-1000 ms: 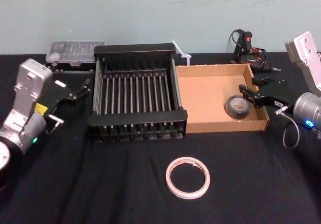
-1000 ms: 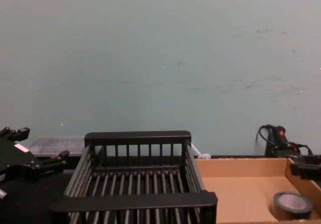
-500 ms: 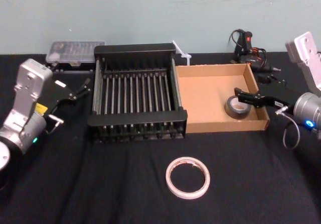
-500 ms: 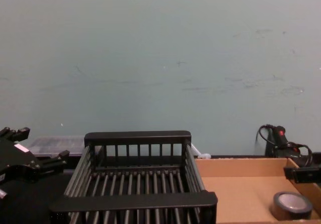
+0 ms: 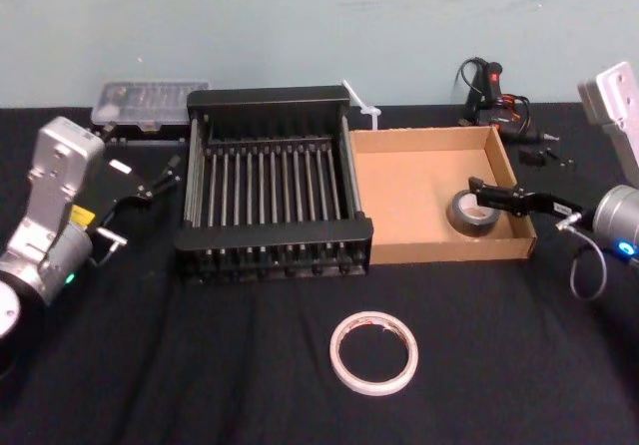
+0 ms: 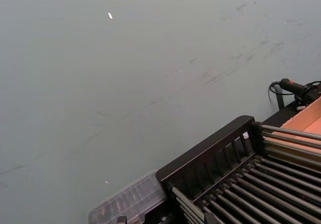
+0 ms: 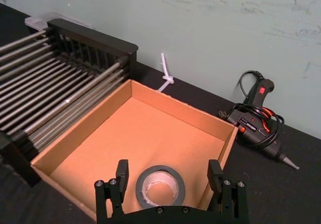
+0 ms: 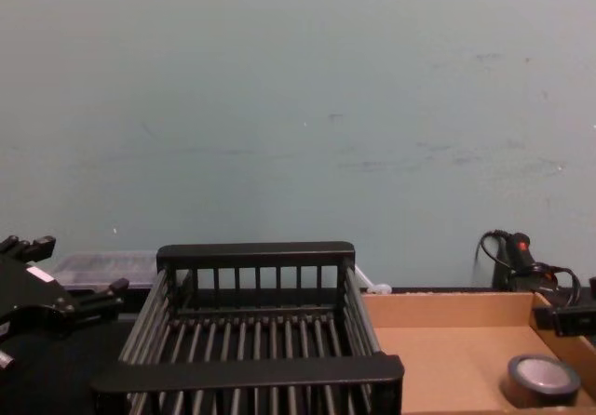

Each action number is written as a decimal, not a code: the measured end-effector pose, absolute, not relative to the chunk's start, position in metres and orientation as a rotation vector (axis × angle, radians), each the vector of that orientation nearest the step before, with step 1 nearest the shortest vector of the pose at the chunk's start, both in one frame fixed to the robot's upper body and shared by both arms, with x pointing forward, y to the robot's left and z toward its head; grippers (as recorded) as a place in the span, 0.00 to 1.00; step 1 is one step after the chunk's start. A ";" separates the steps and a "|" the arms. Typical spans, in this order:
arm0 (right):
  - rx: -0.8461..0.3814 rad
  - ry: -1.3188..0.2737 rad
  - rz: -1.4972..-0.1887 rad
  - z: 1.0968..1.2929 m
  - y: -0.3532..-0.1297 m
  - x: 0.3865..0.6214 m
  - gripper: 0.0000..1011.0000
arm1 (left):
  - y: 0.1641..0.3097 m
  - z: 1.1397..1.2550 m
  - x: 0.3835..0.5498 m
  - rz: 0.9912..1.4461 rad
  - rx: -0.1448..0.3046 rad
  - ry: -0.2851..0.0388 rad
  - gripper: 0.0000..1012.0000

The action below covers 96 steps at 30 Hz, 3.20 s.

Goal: Pick up the white tape and place it into the black box , Pick up the silver tape and place it into the brown box.

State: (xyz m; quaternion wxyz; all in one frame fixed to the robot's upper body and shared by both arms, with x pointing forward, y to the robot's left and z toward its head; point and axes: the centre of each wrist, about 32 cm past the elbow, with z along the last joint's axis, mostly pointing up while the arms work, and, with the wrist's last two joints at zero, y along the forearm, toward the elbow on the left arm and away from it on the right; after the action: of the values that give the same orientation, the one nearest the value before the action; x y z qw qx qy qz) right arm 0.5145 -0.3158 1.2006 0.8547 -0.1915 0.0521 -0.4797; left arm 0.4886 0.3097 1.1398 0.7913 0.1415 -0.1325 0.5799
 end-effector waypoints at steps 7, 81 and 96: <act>-0.403 0.124 -0.980 1.208 -0.318 0.500 0.99 | 0.310 1.140 0.489 1.248 0.304 -0.285 0.99; -0.609 0.162 -0.489 1.171 -0.261 0.472 0.99 | 0.310 1.140 0.489 1.248 0.305 -0.285 0.99; -0.627 0.171 -0.485 1.168 -0.259 0.475 0.99 | 0.310 1.140 0.489 1.248 0.304 -0.285 0.99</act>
State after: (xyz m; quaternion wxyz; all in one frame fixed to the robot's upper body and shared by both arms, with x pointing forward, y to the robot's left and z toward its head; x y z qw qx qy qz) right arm 0.4754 -0.2586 1.1675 0.9189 -0.3049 0.0831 -0.2361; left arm 0.4886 0.3096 1.1398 0.7913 0.1415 -0.1325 0.5799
